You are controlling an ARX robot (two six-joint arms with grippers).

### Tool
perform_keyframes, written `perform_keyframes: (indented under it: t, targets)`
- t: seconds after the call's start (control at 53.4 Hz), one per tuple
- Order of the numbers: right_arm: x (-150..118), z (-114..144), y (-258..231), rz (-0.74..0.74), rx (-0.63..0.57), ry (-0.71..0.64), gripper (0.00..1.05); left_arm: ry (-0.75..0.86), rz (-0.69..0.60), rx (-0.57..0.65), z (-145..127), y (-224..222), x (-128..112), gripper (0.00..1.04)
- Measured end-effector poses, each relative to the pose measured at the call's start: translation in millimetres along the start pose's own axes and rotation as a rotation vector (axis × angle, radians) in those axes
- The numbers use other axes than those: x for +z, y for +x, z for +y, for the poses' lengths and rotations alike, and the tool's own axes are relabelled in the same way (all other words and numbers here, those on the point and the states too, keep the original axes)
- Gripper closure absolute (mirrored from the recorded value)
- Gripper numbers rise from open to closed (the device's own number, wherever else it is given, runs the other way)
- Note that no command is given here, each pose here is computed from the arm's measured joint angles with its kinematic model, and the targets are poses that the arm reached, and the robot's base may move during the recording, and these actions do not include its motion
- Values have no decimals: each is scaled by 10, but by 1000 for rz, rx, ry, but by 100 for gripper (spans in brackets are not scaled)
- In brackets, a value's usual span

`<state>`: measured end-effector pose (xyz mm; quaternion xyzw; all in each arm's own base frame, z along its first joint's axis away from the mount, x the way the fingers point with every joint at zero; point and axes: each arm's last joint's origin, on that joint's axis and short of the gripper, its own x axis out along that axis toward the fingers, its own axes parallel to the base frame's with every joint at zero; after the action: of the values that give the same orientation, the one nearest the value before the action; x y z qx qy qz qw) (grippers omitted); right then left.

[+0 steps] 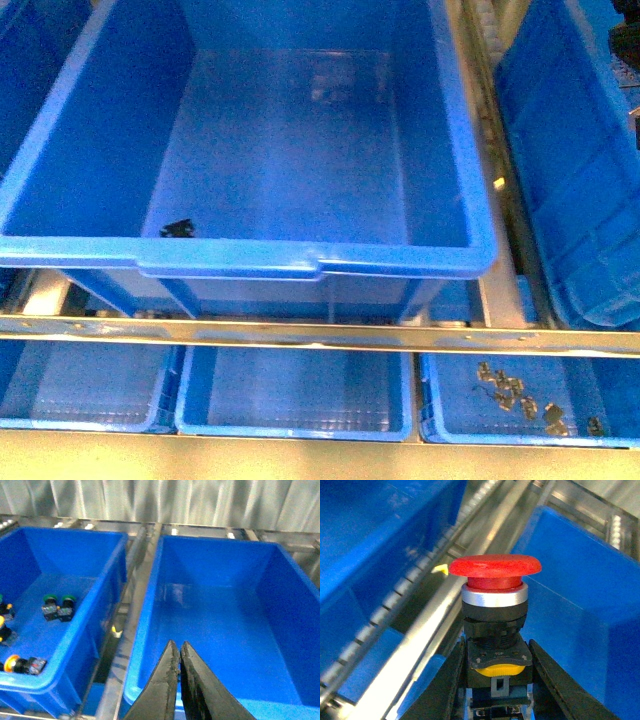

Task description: Pick red and yellow buttons and place in box

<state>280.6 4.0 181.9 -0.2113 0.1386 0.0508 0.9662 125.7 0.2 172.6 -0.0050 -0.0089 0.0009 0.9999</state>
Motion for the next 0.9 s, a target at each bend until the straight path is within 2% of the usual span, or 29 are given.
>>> perform_keyframes:
  t: [0.899]
  targets:
    - [2, 32, -9, 2, -7, 9, 78, 1, 12, 0, 0, -280, -27, 102]
